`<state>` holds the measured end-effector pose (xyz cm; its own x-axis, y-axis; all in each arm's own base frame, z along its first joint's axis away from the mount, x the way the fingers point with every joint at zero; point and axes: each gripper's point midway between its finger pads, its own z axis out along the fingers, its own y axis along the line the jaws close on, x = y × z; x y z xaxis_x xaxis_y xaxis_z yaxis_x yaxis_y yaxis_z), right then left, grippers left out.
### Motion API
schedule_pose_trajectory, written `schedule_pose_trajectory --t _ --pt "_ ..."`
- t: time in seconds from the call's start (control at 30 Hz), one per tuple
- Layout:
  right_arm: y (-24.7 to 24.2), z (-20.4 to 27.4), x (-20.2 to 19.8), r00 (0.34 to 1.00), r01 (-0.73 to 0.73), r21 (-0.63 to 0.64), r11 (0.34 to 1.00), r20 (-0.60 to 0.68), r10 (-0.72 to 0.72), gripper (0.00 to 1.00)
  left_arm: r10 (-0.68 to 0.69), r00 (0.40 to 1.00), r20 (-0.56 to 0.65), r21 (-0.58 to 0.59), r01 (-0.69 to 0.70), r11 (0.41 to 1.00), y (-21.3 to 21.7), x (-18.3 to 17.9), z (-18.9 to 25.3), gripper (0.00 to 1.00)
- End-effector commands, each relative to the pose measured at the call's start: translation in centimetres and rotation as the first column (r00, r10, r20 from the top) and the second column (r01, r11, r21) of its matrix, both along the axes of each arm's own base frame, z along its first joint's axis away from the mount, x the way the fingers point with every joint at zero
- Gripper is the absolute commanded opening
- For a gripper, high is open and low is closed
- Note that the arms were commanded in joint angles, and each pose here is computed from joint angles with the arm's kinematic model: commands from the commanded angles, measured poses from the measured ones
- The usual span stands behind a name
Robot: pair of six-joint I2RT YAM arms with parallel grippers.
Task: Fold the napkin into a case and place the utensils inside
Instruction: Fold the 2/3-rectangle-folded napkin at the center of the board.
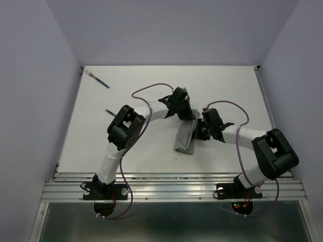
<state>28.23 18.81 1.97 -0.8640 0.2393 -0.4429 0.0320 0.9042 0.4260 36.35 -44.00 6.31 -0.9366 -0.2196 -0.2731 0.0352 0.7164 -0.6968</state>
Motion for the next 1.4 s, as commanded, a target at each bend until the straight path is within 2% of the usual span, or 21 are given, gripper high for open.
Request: schedule_pose_trajectory --t 0.0,0.1,0.13,0.2,0.23,0.33,0.43,0.6,0.8,0.97,1.1,1.17,1.3,1.37 --pt "-0.1 -0.8 -0.6 0.999 -0.006 -0.031 1.000 -0.036 0.005 0.10 -0.017 0.999 0.030 -0.037 0.018 0.999 -1.5 0.5 1.0 0.00" --pt "-0.2 -0.3 -0.5 1.000 0.006 -0.028 1.000 -0.022 -0.007 0.20 -0.028 0.999 0.021 -0.023 0.028 0.999 -1.5 0.3 0.2 0.00" --pt "-0.3 -0.2 -0.6 0.999 0.019 -0.029 0.999 -0.026 -0.019 0.32 -0.033 0.999 0.019 -0.020 0.034 0.999 -1.6 0.3 -0.1 0.00" --pt "-0.7 0.4 -0.5 0.999 0.033 -0.034 0.999 -0.006 -0.034 0.42 -0.045 0.999 0.014 -0.014 0.045 0.999 -1.6 0.1 -0.4 0.00" --pt "-0.7 1.1 -0.5 0.999 0.039 -0.022 0.999 0.012 -0.038 0.50 -0.048 0.999 0.011 -0.007 0.048 0.999 -1.5 0.0 -0.7 0.00" --pt "-1.3 2.7 -0.2 0.997 0.064 -0.011 0.998 0.046 -0.064 0.62 -0.052 0.999 0.011 0.002 0.052 0.999 -1.4 0.0 -0.9 0.00" --pt "-2.2 3.6 0.1 0.994 0.095 0.030 0.995 0.054 -0.096 0.69 -0.056 0.998 0.008 0.004 0.056 0.998 -1.3 -0.2 -1.0 0.00" --pt "-1.2 4.3 0.2 0.997 0.069 0.085 0.994 0.038 -0.072 0.76 -0.057 0.998 0.010 0.004 0.057 0.998 -1.3 -0.2 -0.9 0.00" --pt "0.0 4.6 0.8 0.997 0.068 0.146 0.987 0.025 -0.072 0.90 -0.059 0.998 0.009 0.005 0.059 0.998 -1.2 -0.4 -0.9 0.00" --pt "1.3 3.1 0.9 0.999 0.039 0.193 0.980 -0.006 -0.038 0.93 -0.057 0.998 0.016 -0.004 0.057 0.998 -1.4 -0.2 -0.4 0.00" --pt "1.2 0.9 0.2 0.997 0.056 0.180 0.982 -0.069 -0.045 0.91 -0.052 0.998 0.020 -0.009 0.052 0.999 -1.5 -0.1 0.0 0.00" --pt "1.7 0.7 0.3 0.998 0.049 0.194 0.980 -0.056 -0.039 0.85 -0.048 0.999 0.022 -0.013 0.049 0.999 -1.5 0.0 0.2 0.00" --pt "1.4 -0.5 -0.3 0.995 0.073 0.172 0.982 -0.078 -0.060 0.65 -0.046 0.999 0.022 -0.012 0.046 0.999 -1.6 0.0 0.2 0.00" --pt "1.1 -0.8 -0.4 0.993 0.089 0.168 0.982 -0.086 -0.076 0.52 -0.045 0.999 0.025 -0.015 0.045 0.999 -1.7 0.0 0.4 0.00"
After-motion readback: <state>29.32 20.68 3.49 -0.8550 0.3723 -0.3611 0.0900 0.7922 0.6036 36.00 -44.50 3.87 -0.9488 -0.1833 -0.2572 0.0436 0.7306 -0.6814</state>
